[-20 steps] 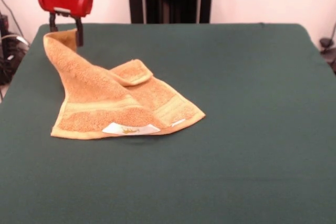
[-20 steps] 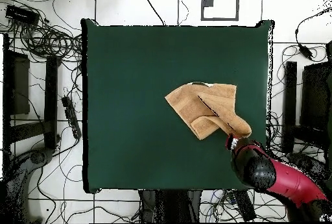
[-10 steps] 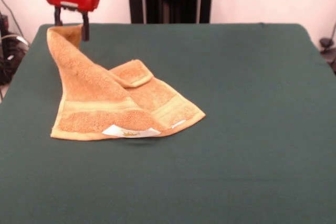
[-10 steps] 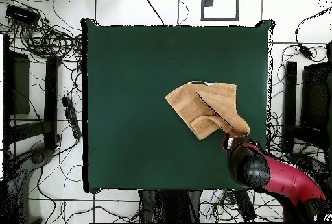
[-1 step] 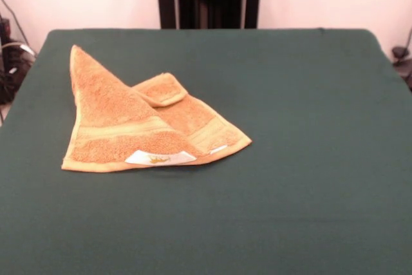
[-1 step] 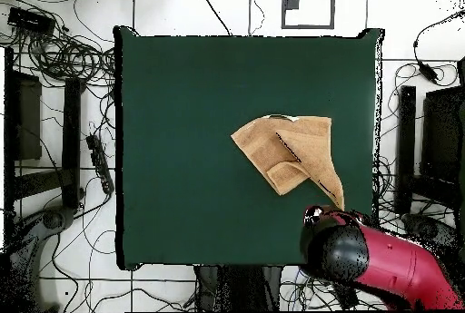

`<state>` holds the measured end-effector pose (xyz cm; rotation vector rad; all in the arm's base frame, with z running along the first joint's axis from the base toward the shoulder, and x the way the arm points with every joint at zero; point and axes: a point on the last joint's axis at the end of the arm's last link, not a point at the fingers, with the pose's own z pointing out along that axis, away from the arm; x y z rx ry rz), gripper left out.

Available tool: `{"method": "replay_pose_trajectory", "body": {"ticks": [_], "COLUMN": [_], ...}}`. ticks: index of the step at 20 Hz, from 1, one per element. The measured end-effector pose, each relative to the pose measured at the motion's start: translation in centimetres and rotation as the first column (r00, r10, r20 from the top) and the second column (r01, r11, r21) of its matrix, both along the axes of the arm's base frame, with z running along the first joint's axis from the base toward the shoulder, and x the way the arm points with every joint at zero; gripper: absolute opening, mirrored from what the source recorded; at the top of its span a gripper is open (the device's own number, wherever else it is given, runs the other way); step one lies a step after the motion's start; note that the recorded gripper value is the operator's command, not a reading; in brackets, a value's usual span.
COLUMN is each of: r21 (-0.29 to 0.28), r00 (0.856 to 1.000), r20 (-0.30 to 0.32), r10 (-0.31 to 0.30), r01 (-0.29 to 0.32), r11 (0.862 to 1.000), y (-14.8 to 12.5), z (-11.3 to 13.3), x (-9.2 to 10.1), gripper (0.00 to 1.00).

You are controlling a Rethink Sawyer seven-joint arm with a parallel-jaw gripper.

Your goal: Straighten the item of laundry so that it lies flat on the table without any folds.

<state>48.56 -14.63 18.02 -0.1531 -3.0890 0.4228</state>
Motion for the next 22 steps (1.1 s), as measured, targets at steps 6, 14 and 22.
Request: {"method": "replay_pose_trajectory", "body": {"ticks": [6,14,22], "r21": [-0.022,0.015,0.057], "r00": [0.999,0.994,0.997], "r20": [0.021,0.091,0.065], "r10": [-0.048,-0.06,-0.043], "r01": [0.048,0.059,0.039], "r11": [0.999,0.998,0.998], "y": [-0.1,1.5,4.8], "z": [3.1,1.1,-1.7], "x": [-0.6,0.2,0.9], "gripper": [1.0,1.0,1.0]}}
